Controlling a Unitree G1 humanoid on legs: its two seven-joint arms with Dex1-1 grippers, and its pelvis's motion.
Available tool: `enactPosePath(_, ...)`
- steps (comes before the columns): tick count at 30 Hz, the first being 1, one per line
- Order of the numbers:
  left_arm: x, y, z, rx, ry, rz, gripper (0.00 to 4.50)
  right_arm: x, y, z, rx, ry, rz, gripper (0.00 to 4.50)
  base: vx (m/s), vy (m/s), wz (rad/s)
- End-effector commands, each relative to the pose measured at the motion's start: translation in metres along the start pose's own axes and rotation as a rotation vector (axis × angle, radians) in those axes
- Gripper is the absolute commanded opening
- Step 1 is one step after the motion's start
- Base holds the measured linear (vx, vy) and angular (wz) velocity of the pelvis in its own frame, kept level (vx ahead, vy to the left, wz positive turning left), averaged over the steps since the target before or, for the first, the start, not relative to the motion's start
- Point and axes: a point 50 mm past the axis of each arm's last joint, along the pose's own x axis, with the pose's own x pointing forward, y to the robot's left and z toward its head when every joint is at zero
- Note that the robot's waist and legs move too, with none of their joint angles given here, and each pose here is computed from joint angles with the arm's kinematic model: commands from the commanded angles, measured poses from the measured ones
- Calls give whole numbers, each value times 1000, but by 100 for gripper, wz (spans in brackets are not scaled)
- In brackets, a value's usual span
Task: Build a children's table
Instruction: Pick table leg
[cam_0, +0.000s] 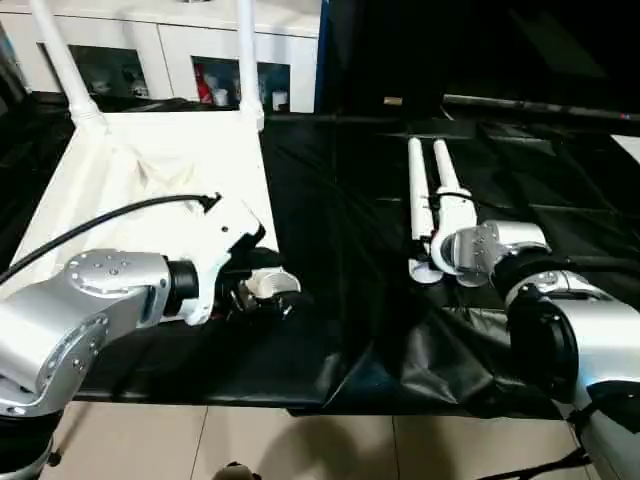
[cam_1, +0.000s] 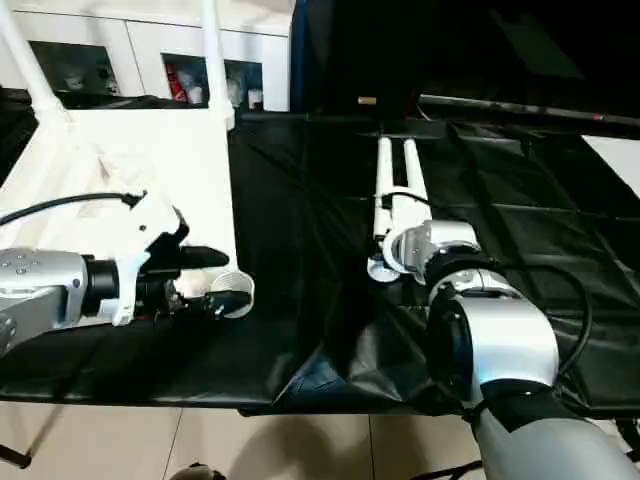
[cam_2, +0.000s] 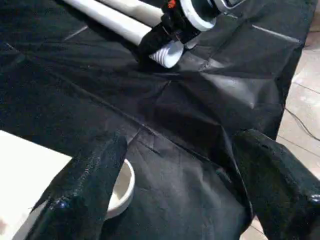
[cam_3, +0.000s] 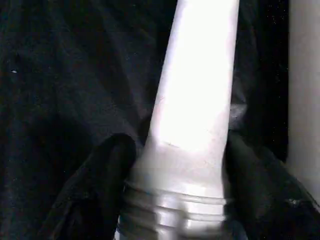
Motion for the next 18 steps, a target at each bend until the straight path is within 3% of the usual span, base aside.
enactPosePath(1, 0, 2, 5, 17, -31, 35, 393, 1, -8, -4, 31, -11, -18, 263, 0, 0, 0)
enactPosePath(3, 4, 10, 10, 16, -97, 113, 393, 0, -7, 6, 35, -87, 19, 263, 0, 0, 0)
enactPosePath(7, 10, 18, 16, -29, -178, 185, 393, -2, -4, 13, 26, -154, 71, 263, 0, 0, 0)
enactPosePath(10, 15, 23, 20, -94, -248, 205, 429, -4, 2, 21, 37, -231, 151, 263, 0, 0, 0)
enactPosePath(12, 22, 28, 25, -147, -312, 208, 435, -9, 11, 31, 59, -333, 294, 263, 0, 0, 0)
enactPosePath(13, 22, 28, 25, -147, -312, 208, 443, -9, 11, 31, 59, -333, 294, 263, 0, 0, 0)
enactPosePath(14, 32, 34, 33, -213, -380, 203, 448, -19, 23, 42, 53, -448, 496, 263, 0, 0, 0)
enactPosePath(15, 36, 36, 37, -243, -406, 193, 448, -24, 27, 44, 29, -489, 567, 263, 0, 0, 0)
enactPosePath(18, 45, 42, 44, -295, -443, 194, 450, -35, 36, 47, 14, -544, 706, 262, 0, 0, 0)
